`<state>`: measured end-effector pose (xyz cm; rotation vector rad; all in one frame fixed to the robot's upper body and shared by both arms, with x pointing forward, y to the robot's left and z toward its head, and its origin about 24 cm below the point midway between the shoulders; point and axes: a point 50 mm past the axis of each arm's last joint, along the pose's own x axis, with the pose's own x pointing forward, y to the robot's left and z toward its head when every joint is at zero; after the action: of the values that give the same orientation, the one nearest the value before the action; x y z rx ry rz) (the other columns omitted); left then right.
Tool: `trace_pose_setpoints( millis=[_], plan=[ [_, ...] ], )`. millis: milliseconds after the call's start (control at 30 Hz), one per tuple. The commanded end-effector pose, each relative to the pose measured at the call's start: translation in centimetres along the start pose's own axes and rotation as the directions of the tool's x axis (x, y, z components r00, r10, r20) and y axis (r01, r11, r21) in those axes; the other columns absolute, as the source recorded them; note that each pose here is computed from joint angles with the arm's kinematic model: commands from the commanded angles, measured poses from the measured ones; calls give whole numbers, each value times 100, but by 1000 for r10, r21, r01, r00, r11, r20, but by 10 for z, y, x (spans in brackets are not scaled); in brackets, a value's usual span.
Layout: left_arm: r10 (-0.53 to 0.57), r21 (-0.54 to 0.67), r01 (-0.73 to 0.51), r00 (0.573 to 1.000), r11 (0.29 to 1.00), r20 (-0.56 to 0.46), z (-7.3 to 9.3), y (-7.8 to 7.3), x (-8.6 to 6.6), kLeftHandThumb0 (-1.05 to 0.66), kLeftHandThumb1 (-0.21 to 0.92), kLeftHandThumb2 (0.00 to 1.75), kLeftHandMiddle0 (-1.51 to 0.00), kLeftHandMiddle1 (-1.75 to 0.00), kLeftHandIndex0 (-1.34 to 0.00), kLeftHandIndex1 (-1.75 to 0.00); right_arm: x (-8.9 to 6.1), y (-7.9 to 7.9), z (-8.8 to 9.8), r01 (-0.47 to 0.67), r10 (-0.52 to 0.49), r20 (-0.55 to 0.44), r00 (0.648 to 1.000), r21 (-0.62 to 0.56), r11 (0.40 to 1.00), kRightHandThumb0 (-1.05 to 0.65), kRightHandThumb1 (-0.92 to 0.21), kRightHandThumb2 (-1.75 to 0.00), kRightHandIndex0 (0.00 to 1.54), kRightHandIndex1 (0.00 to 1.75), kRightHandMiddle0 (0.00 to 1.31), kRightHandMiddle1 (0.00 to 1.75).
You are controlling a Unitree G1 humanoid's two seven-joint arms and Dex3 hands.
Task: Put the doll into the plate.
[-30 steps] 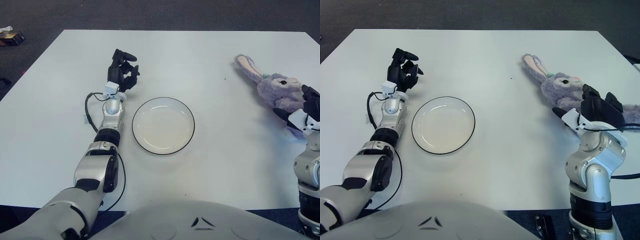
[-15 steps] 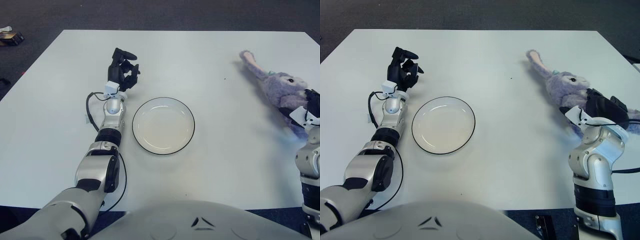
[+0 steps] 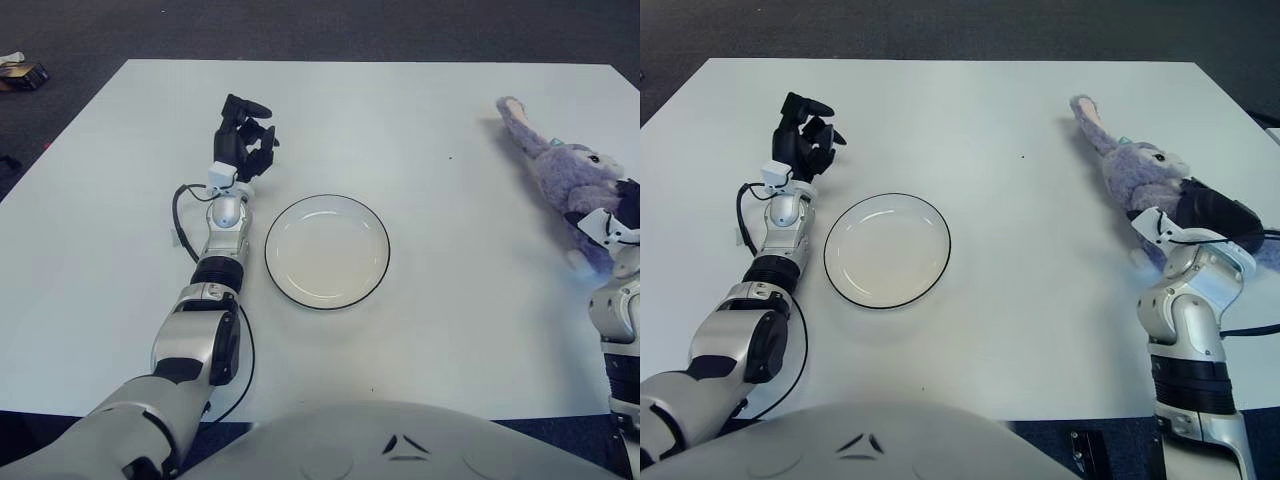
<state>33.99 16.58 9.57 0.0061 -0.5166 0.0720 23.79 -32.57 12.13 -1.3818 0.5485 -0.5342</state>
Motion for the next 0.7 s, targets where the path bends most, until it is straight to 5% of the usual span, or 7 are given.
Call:
trace_pose_setpoints(
  millis=[0, 100, 200, 367, 667],
  plan=[
    [5, -6, -5, 1000, 1000, 8, 1, 2, -2, -35, 92, 39, -65, -175, -34, -161, 0, 24, -5, -107, 107, -13, 994, 3, 994, -41, -92, -24, 59, 54, 54, 124],
    [4, -6, -4, 1000, 1000, 10, 1, 2, -2, -35, 92, 39, -65, -175, -34, -161, 5, 27, -4, -82, 82, 14, 997, 8, 997, -39, -91, -24, 62, 114, 54, 134],
    [2, -4, -2, 1000, 1000, 10, 1, 2, -2, -35, 92, 39, -65, -175, -34, -161, 10, 31, 0, -35, 33, 75, 997, 36, 999, -39, -74, -60, 73, 159, 49, 153],
    [-3, 1, 3, 1000, 1000, 11, 1, 1, -2, -35, 92, 39, -65, -175, -34, -161, 11, 32, 6, 4, -17, 130, 991, 104, 995, -40, -60, -90, 88, 172, 44, 169],
    [-17, 16, 17, 1000, 1000, 14, 2, 1, -1, -35, 92, 39, -66, -175, -34, -160, 8, 24, 35, 40, -85, 256, 963, 174, 984, -40, -57, -97, 90, 175, 42, 174]
  ],
)
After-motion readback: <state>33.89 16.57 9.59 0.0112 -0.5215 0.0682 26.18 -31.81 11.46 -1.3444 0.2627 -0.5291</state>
